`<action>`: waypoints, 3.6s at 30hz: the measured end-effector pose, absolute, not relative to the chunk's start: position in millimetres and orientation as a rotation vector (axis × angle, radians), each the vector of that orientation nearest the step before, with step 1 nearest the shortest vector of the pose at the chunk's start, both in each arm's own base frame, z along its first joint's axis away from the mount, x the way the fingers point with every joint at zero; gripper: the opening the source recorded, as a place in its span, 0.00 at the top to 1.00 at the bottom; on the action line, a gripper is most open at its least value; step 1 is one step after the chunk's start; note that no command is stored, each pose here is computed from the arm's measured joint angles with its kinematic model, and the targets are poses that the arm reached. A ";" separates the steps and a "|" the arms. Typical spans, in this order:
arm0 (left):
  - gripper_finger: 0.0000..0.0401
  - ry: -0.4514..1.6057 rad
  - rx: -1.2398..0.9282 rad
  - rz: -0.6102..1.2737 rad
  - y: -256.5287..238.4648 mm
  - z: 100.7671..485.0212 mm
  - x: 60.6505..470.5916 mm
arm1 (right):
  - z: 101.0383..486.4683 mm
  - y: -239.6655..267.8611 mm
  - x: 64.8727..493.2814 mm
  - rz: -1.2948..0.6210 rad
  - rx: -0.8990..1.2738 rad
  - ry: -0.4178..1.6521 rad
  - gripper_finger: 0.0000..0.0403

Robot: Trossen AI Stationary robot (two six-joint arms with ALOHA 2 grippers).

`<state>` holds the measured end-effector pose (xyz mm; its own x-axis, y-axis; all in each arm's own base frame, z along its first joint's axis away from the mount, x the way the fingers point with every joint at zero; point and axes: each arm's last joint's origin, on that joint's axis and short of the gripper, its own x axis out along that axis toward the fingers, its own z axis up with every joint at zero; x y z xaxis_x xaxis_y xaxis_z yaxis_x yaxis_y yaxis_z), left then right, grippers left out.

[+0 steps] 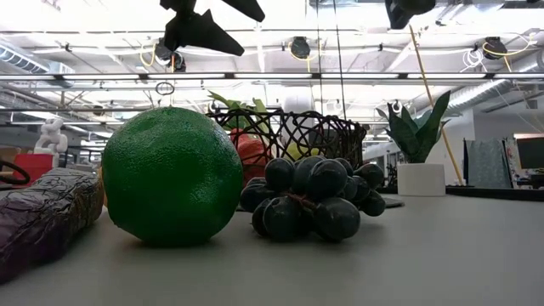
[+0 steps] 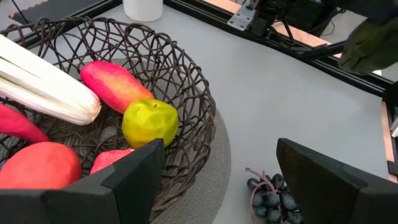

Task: Build produce basket
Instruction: Put the green chili pepper into the black woven basket, then put the yellow lemon into the black woven basket

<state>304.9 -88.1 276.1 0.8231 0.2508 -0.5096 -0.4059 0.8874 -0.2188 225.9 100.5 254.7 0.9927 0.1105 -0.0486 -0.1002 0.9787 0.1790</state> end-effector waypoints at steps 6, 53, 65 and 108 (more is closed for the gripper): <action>0.23 0.458 -0.383 0.358 -88.6 278.6 306.4 | 260.3 83.0 231.6 -0.125 0.134 -0.020 0.69; 0.23 0.481 -0.348 0.311 -98.8 279.6 301.1 | 208.4 -34.1 284.9 -0.625 0.146 0.113 0.36; 0.23 0.517 -0.300 0.258 -116.8 274.3 296.2 | 246.8 35.4 209.3 -0.145 0.170 0.421 0.35; 0.06 1.106 -0.075 0.314 -115.0 150.0 257.9 | 241.0 69.9 181.1 0.110 0.052 0.519 0.36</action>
